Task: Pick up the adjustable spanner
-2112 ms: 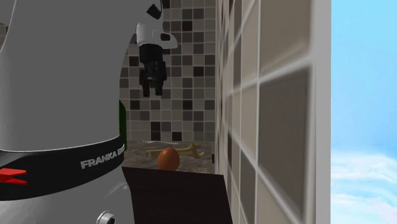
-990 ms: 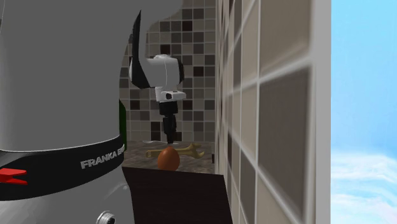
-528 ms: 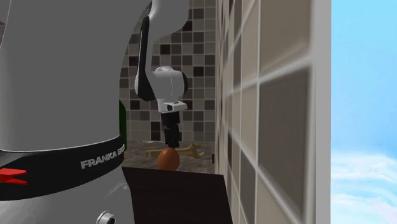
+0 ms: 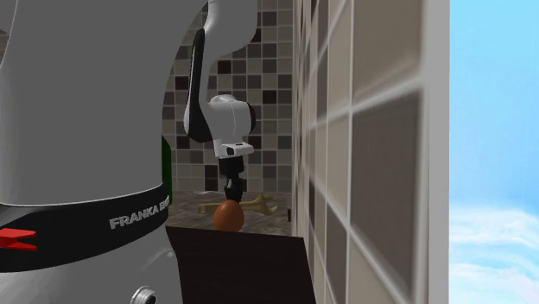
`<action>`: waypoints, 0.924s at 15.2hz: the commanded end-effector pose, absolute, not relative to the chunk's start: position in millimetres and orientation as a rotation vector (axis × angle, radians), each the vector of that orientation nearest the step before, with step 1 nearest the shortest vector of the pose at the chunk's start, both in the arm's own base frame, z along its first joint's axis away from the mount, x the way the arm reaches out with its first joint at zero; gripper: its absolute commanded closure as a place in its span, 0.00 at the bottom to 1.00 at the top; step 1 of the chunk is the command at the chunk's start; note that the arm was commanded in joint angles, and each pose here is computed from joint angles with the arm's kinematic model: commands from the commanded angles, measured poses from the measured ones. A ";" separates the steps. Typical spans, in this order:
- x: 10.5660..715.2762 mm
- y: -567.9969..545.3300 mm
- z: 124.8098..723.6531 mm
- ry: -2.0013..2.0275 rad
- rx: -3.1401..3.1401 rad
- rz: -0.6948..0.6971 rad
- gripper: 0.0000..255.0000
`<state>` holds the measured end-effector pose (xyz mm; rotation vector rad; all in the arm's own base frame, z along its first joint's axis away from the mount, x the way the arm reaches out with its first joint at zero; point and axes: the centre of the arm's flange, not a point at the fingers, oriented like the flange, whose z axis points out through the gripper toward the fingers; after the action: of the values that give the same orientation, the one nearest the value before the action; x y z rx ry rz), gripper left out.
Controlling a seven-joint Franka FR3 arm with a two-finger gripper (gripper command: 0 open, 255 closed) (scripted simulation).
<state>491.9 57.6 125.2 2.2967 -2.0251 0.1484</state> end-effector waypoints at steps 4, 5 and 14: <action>491.9 57.6 125.2 -2.025 2.297 0.149 1.00; 491.2 57.9 125.9 -2.025 2.297 0.148 1.00; 491.2 57.9 173.5 -2.025 2.297 0.148 1.00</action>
<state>491.3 58.2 167.7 2.2967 -2.0255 0.1490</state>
